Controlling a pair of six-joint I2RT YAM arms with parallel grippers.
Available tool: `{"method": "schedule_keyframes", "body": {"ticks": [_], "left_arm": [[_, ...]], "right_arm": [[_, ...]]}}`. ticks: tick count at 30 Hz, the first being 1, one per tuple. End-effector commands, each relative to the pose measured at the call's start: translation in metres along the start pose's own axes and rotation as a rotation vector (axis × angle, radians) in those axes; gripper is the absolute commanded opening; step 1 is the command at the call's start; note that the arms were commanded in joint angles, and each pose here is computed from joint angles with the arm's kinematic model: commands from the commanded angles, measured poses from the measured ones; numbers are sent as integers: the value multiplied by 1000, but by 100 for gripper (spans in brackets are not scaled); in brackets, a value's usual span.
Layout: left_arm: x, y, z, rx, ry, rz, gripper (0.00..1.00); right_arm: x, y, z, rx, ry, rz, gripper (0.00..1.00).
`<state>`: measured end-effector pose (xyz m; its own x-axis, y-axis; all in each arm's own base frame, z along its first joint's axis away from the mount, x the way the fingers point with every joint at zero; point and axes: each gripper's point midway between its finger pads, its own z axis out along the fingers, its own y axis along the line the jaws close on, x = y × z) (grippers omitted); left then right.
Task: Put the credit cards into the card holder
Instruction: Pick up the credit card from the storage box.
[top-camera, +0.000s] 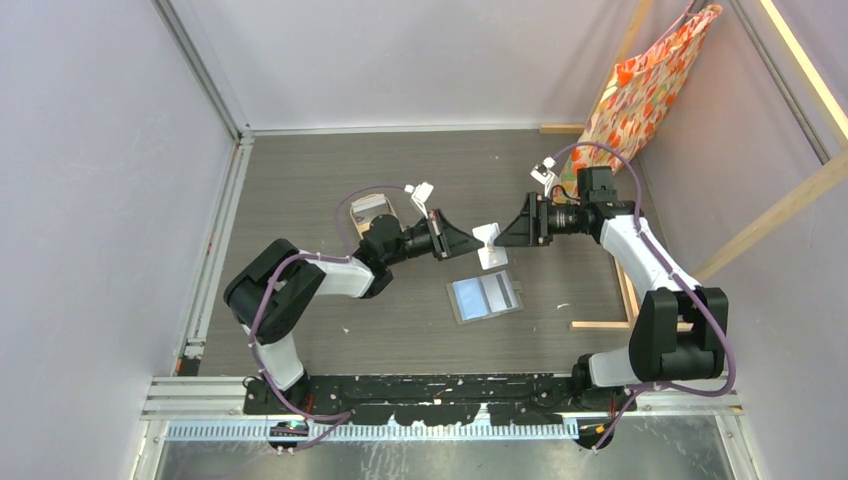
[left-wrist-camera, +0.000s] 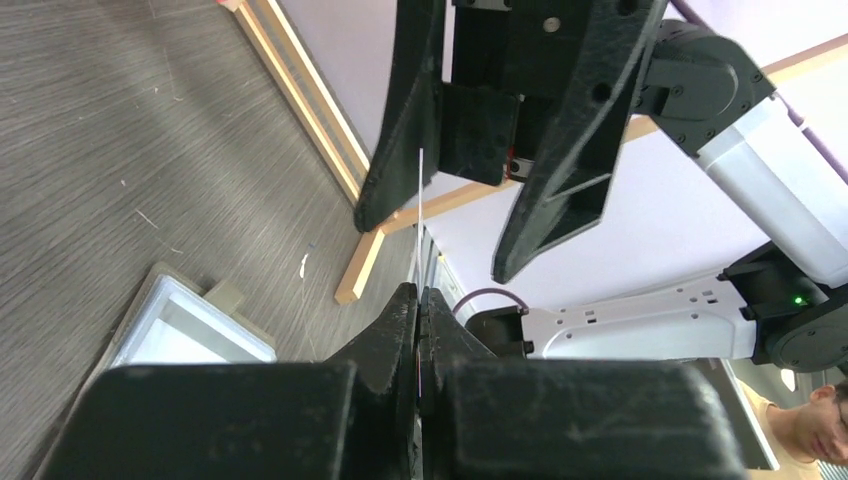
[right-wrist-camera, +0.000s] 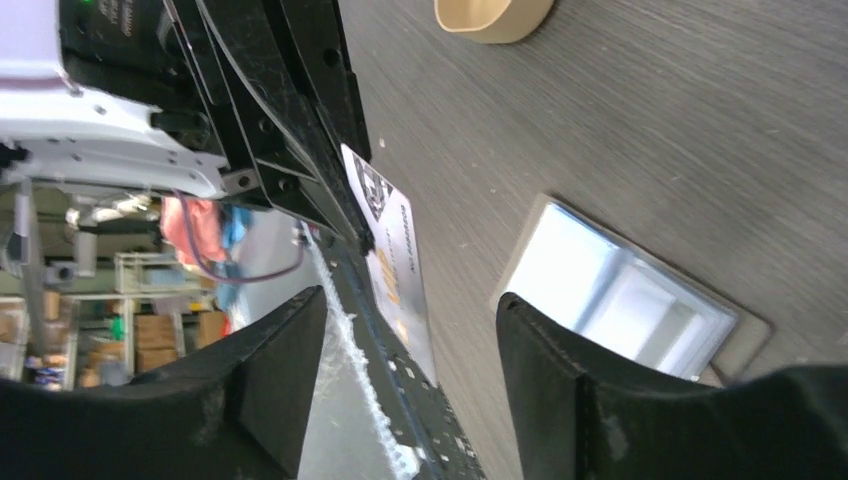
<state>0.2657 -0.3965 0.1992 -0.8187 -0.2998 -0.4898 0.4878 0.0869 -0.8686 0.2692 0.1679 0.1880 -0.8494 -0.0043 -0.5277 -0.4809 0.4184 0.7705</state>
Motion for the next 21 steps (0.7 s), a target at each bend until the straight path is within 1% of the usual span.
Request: {"method": "schedule_keyframes", "body": {"ticks": [1,5,7,9,10,11,14,19,20,21], "left_arm": [[-17,-24,0,91,-102,23,1],[-20,-27,0,107,-120,7,1],[-20,-27,1,112,-121,-1,0],[-21,-26,1,117,-126,-18,1],[-21,-24,2,116,-128,-25,4],[-20,-23,2,112,-130,-36,9],[-18,-18,-1,101,-135,-50,28],[-16,-26,-14,117,-157,6,77],[-15,-26,-17,117,-161,18,83],[-13,-26,-19,120,-162,26,86]], "right_arm": [[-4,19,7,-105,5,26,61],[0,27,12,-140,31,18,45],[1,28,14,-148,41,22,34],[0,31,14,-158,44,22,16],[0,33,14,-168,46,17,6],[-1,36,12,-178,45,10,2],[-1,43,9,-199,38,-9,1],[-2,50,5,-253,36,-3,1],[-2,50,5,-261,37,-3,1],[-2,51,4,-266,37,-4,1]]}}
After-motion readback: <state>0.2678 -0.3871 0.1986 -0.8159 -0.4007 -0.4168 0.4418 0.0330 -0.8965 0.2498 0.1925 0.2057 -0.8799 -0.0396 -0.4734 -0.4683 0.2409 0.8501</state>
